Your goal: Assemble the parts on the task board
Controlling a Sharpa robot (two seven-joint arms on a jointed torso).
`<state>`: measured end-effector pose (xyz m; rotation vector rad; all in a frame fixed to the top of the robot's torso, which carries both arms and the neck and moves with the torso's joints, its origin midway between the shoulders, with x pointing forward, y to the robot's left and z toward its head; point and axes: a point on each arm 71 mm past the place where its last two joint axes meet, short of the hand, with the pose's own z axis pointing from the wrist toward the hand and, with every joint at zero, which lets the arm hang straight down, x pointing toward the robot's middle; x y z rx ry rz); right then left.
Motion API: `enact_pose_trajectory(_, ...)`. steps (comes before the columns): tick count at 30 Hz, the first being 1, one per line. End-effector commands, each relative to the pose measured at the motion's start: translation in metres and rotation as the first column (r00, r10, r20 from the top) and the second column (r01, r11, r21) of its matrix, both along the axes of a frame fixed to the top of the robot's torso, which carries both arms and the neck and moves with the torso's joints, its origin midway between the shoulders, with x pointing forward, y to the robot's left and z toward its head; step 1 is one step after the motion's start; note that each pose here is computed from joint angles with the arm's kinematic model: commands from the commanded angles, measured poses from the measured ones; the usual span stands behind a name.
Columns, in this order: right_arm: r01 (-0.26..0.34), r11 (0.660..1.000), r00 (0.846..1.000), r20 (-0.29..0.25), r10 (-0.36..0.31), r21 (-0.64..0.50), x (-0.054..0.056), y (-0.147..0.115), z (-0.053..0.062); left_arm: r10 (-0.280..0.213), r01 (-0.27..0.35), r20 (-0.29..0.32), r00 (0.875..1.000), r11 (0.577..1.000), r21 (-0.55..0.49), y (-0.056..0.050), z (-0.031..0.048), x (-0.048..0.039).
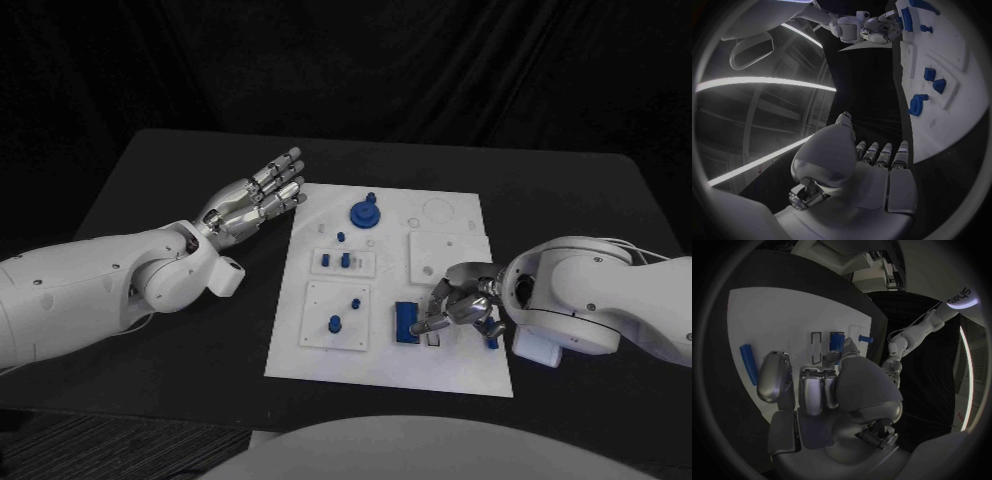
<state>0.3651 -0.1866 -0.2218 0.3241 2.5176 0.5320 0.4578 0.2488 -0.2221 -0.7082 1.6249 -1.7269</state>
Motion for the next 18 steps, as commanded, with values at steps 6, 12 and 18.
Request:
enact_pose_trajectory(6, 0.025, 1.000, 1.000, 0.015, -0.025, 0.009, -0.003, -0.008, 0.002, -0.003, 0.003, 0.013, 1.000, 1.000, -0.014, 0.000, 0.0011, -0.0013)
enact_pose_trajectory(12, 0.069, 0.998, 0.995, 0.066, -0.069, -0.011, 0.004, -0.030, 0.023, 0.006, -0.006, 0.012, 1.000, 1.000, -0.010, 0.003, 0.0012, -0.0019)
enact_pose_trajectory(18, 0.027, 0.987, 0.990, 0.140, -0.004, -0.158, 0.018, -0.057, 0.042, 0.014, -0.014, 0.013, 1.000, 1.000, -0.004, 0.003, 0.0009, -0.0014)
